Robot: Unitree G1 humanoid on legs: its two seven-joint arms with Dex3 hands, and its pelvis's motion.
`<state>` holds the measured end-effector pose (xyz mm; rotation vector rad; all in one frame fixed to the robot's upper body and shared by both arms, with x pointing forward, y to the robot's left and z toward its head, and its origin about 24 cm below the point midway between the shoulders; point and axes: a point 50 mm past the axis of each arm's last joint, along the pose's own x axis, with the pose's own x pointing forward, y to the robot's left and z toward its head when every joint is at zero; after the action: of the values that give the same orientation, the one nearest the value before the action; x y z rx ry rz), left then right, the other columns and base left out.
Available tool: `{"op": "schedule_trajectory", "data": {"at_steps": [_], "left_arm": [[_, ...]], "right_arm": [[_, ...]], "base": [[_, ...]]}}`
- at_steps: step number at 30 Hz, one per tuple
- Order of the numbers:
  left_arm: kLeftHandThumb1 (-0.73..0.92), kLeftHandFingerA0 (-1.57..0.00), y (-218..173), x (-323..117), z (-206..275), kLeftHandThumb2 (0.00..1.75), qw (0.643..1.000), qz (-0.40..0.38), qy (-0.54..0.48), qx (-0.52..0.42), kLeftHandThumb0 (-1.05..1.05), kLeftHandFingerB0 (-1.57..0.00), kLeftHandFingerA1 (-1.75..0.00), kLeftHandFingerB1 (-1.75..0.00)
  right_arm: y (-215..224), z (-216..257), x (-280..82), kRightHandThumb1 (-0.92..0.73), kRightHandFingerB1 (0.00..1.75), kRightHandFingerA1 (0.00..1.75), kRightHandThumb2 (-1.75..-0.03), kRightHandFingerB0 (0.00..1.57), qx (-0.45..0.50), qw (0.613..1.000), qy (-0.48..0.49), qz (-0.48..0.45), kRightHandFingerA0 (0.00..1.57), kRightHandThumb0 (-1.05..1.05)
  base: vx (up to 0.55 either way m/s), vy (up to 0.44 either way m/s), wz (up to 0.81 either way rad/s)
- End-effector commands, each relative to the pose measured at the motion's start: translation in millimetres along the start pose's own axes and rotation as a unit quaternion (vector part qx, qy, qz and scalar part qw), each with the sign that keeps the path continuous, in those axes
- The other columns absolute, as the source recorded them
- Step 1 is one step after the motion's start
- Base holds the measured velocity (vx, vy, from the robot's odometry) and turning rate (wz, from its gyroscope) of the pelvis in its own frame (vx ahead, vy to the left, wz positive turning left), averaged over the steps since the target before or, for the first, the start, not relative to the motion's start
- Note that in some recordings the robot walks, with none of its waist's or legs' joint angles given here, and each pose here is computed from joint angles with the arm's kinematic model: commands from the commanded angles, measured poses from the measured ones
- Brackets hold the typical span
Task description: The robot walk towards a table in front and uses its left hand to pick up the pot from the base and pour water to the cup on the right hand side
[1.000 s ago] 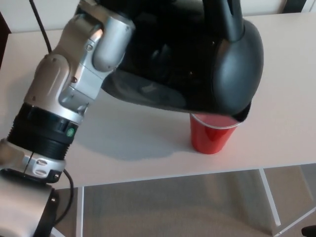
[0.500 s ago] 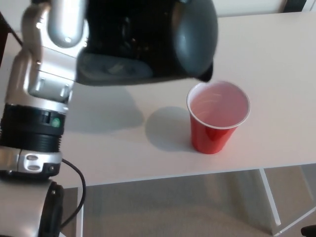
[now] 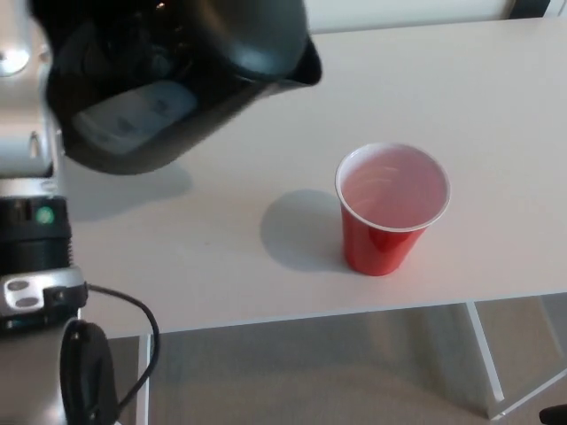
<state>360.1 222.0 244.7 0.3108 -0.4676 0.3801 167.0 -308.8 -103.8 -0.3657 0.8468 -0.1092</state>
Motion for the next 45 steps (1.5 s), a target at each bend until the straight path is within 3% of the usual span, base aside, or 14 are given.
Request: {"op": "schedule_trajectory", "data": {"at_steps": [1,12,15,17,28,29,34,36,38,39,40,41,42,45], "left_arm": [[0.70,-0.85,23,-39,-88,0.83,0.936,0.013,0.255,-0.243,-0.06,-0.68,-1.73,-1.23],[0.68,-0.86,10,-88,-132,0.84,0.914,-0.005,0.327,-0.241,-0.07,-0.72,-1.70,-1.19],[0.62,-1.05,9,-87,-131,0.85,0.914,-0.004,0.330,-0.235,-0.08,-0.82,-1.60,-1.11],[0.66,-0.88,9,-87,-131,0.86,0.914,-0.003,0.330,-0.237,-0.07,-0.74,-1.67,-1.16],[0.63,-1.00,-1,-83,-120,0.83,0.921,-0.020,0.309,-0.239,-0.11,-0.84,-1.55,-1.15],[0.65,-0.94,-1,-84,-120,0.85,0.922,-0.024,0.307,-0.234,-0.11,-0.78,-1.56,-1.17],[0.68,-0.93,-8,-86,-113,0.84,0.927,-0.037,0.297,-0.227,-0.09,-0.78,-1.58,-1.13],[0.73,-1.01,-12,-81,-106,0.74,0.931,-0.044,0.282,-0.228,-0.15,-0.85,-1.42,-0.88],[0.73,-1.01,-13,-80,-104,0.74,0.932,-0.044,0.278,-0.229,-0.15,-0.85,-1.42,-0.88],[0.73,-1.16,-15,-78,-99,0.62,0.943,-0.055,0.263,-0.197,-0.27,-0.75,-0.96,-0.47],[0.59,-0.69,-17,-77,-94,0.58,0.949,-0.078,0.250,-0.177,-0.39,-0.35,-0.43,-0.32],[0.59,-0.69,-19,-77,-89,0.58,0.950,-0.101,0.243,-0.169,-0.39,-0.35,-0.43,-0.32],[0.47,-0.27,-20,-77,-87,0.70,0.949,-0.122,0.235,-0.169,-0.50,-0.11,-0.42,-0.35],[0.52,-0.13,-24,-80,-80,0.61,0.950,-0.169,0.214,-0.152,-0.52,-0.09,-0.32,-0.23]], "right_arm": [[0,-28,-11,-0.34,0.72,0.85,-0.80,0.66,-0.009,0.999,0.035,-0.001,0.99,-0.62],[2,-34,-14,-0.30,0.76,0.88,-0.82,0.67,0.001,0.999,0.040,0.002,0.95,-0.61],[2,-25,-10,-0.33,0.73,0.86,-0.78,0.65,-0.007,1.000,0.028,0.003,0.97,-0.61],[2,-23,-9,-0.32,0.74,0.87,-0.80,0.65,-0.003,1.000,0.025,0.004,0.98,-0.62],[-1,-15,-5,-0.36,0.71,0.84,-0.79,0.66,-0.022,1.000,0.022,0.003,0.98,-0.60],[-1,-16,-6,-0.27,0.75,0.88,-0.93,0.64,-0.022,0.999,0.024,0.003,0.93,-0.63],[0,-18,-6,-0.36,0.71,0.84,-0.81,0.63,-0.025,0.999,0.029,0.003,0.95,-0.62],[-1,-14,-5,-0.36,0.73,0.84,-0.81,0.66,-0.028,0.999,0.024,0.002,0.98,-0.63],[-1,-13,-4,-0.36,0.73,0.84,-0.81,0.66,-0.031,0.999,0.022,0.002,0.98,-0.63],[-1,-10,-3,-0.36,0.72,0.84,-0.81,0.65,-0.032,0.999,0.020,0.002,0.98,-0.62],[-1,-9,-3,-0.34,0.73,0.86,-0.81,0.65,-0.030,0.999,0.019,0.002,0.96,-0.63],[0,-8,-2,-0.34,0.73,0.86,-0.81,0.65,-0.027,0.999,0.019,0.003,0.96,-0.63],[0,-8,-2,-0.35,0.74,0.86,-0.80,0.66,-0.026,0.999,0.019,0.003,0.97,-0.62],[2,-9,-3,-0.35,0.74,0.87,-0.79,0.65,-0.020,1.000,0.019,0.007,0.96,-0.60]], "base": [[0.00,0.000,0.00],[0.00,0.000,0.00],[0.00,0.000,0.00],[0.00,0.000,0.00],[0.00,0.000,0.00],[0.00,0.000,0.00],[0.00,0.000,0.00],[0.00,0.000,0.00],[0.00,0.000,0.00],[0.00,0.000,0.00],[0.00,0.000,0.00],[0.00,0.000,0.00],[0.00,0.000,0.00],[0.00,0.000,0.00]]}}
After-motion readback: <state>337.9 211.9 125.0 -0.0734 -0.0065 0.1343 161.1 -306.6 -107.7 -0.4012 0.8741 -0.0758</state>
